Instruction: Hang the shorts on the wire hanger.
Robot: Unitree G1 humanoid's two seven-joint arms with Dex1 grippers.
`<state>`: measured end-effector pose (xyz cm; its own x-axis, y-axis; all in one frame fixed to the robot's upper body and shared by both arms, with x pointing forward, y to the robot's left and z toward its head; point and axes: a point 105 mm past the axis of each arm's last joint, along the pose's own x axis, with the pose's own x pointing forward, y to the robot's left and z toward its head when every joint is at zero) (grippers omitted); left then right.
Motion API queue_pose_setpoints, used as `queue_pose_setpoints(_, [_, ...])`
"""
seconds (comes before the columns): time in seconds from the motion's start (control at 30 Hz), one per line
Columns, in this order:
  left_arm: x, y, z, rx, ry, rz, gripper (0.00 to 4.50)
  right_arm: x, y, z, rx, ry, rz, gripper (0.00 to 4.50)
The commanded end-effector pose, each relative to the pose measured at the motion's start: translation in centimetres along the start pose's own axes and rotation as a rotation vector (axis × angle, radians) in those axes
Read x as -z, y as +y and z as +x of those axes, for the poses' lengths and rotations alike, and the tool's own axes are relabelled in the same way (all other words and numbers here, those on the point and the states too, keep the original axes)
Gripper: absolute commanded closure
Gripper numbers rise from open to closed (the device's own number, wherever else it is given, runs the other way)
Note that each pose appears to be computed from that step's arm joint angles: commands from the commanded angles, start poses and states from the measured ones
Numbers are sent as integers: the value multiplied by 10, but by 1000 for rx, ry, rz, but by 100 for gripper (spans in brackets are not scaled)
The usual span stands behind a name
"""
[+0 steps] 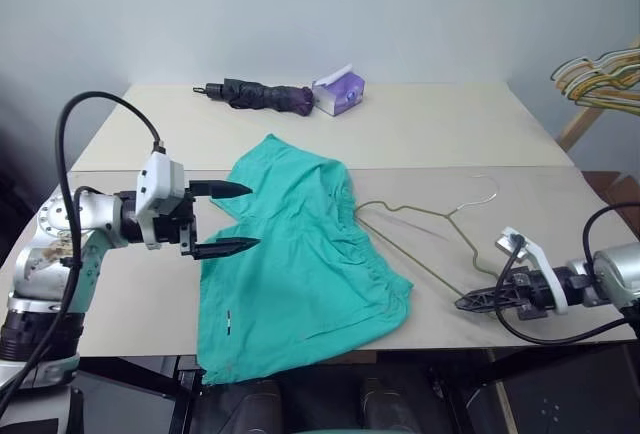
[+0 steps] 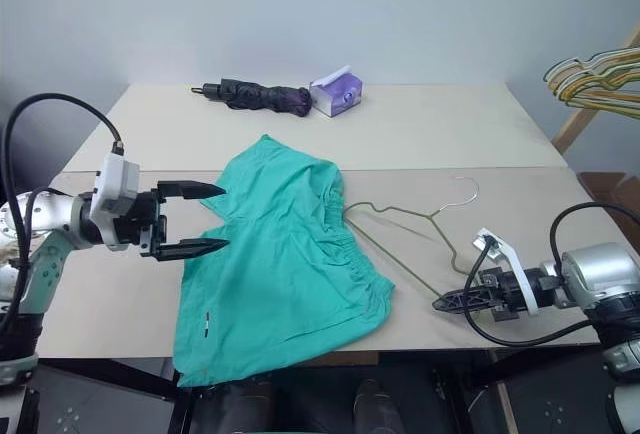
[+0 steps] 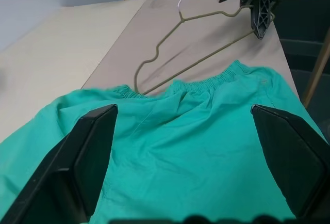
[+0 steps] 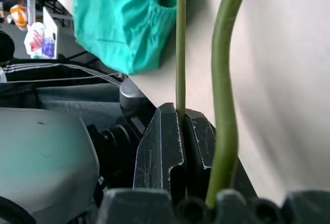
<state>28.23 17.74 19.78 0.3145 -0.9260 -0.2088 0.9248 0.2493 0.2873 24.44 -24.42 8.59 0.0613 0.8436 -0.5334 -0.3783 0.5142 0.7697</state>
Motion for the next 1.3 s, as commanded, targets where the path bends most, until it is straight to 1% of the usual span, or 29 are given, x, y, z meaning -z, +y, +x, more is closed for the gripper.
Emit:
queue_pose_setpoints(0.03, [-12,0,-3,-9,-12,43,2,-6,9,-3,-36,-4,-45,450])
queue_pose_setpoints(0.3, [-13,1,-3,-13,-11,53,2,-16,14,8,-72,8,-75,450])
queue_pose_setpoints(0.5, [-12,-1,-4,-18,-7,54,2,-26,22,3,-116,-28,-95,450])
queue_pose_setpoints(0.63, [-12,-1,-4,-24,-5,55,2,-21,27,2,-129,10,-107,450])
queue_pose_setpoints(0.73, [-12,-1,-4,-27,-5,56,2,-13,28,6,-124,72,-129,450])
queue_pose_setpoints(1.03, [-12,1,-4,-45,-5,62,2,-10,30,1,-111,131,-186,450])
queue_pose_setpoints(1.17, [-11,1,-2,-47,-5,64,2,-31,29,4,-119,60,-190,450])
queue_pose_setpoints(1.3, [-11,2,-2,-47,-4,66,2,-44,32,15,-156,34,-199,450])
